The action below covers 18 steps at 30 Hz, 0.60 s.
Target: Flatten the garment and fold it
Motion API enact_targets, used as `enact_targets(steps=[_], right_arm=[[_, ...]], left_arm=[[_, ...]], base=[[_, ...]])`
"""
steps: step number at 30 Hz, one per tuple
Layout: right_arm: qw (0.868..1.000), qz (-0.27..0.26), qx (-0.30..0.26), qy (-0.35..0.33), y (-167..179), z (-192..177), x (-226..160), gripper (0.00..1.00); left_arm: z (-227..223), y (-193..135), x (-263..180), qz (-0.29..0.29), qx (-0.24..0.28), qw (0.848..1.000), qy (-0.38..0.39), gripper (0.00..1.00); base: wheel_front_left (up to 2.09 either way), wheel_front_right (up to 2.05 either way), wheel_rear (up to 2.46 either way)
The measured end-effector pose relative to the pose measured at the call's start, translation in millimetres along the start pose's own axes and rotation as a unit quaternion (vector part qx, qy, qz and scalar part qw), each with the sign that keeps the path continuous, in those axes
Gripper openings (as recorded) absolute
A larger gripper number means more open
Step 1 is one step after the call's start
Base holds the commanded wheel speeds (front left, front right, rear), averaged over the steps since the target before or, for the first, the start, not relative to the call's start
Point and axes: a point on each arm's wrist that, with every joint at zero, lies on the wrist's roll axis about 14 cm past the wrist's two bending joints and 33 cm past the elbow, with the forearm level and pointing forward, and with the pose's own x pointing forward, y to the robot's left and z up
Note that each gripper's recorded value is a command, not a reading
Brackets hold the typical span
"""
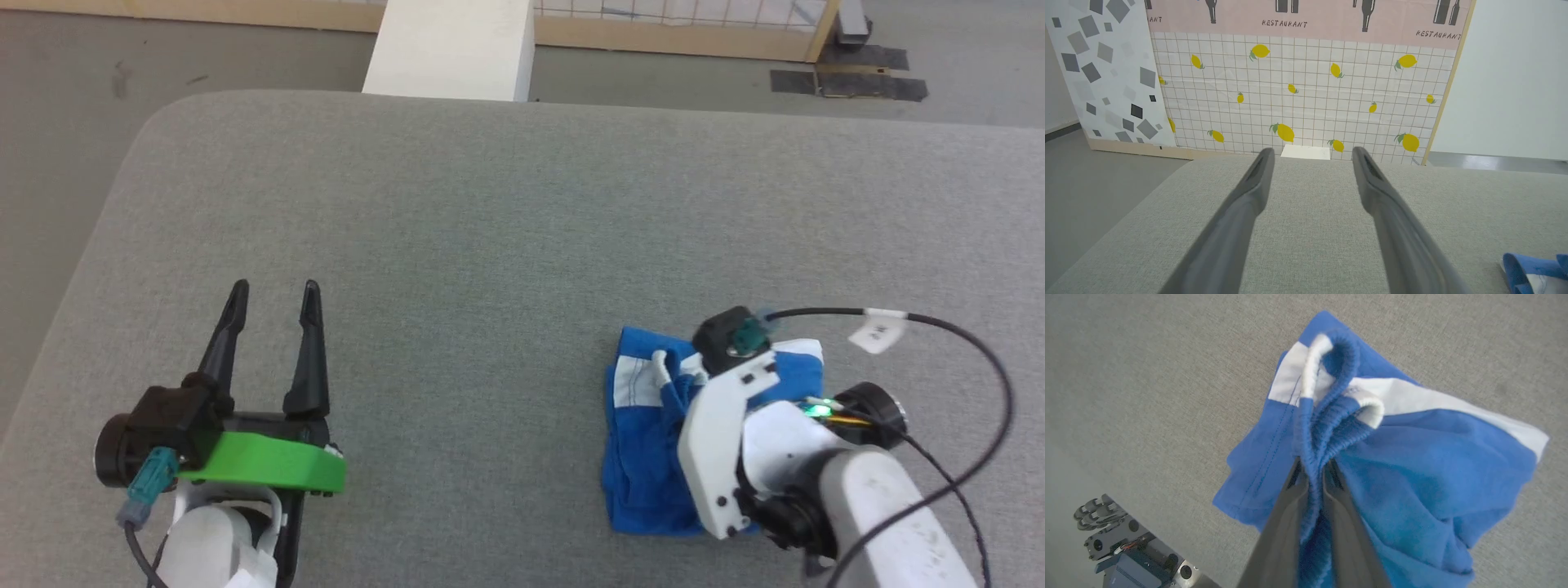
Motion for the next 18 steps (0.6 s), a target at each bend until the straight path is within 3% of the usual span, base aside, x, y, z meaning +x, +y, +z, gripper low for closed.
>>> enact_targets(steps=[6,7,8,9,18], right_arm=[[0.999,0.015,-0.019,0.025,12.5,-7.3,22.3,0.0],[0.999,0.016,-0.022,0.027,13.0,-8.0,24.5,0.26],[0.999,0.014,-0.026,0.024,13.2,-6.9,25.9,0.78],[0.999,0.015,-0.028,0.02,13.9,-5.4,26.5,1.0],[0.994,0.044,-0.042,-0.087,34.6,43.9,-2.7,1.0]], left_arm=[[-3.6,3.0,-3.4,0.007,-0.008,1.0,0.006,1.0],[-4.0,2.8,-3.7,0.007,-0.008,1.0,0.007,1.0],[-4.2,2.3,-3.7,0.007,-0.008,1.0,0.007,1.0],[-4.2,1.6,-3.7,0.006,-0.009,1.0,0.007,1.0],[-4.8,-7.7,-4.6,-0.006,-0.015,1.0,0.007,1.0]], base=[[0.0,0.0,0.0],[0.0,0.0,0.0],[0.0,0.0,0.0],[0.0,0.0,0.0],[0.0,0.0,0.0]])
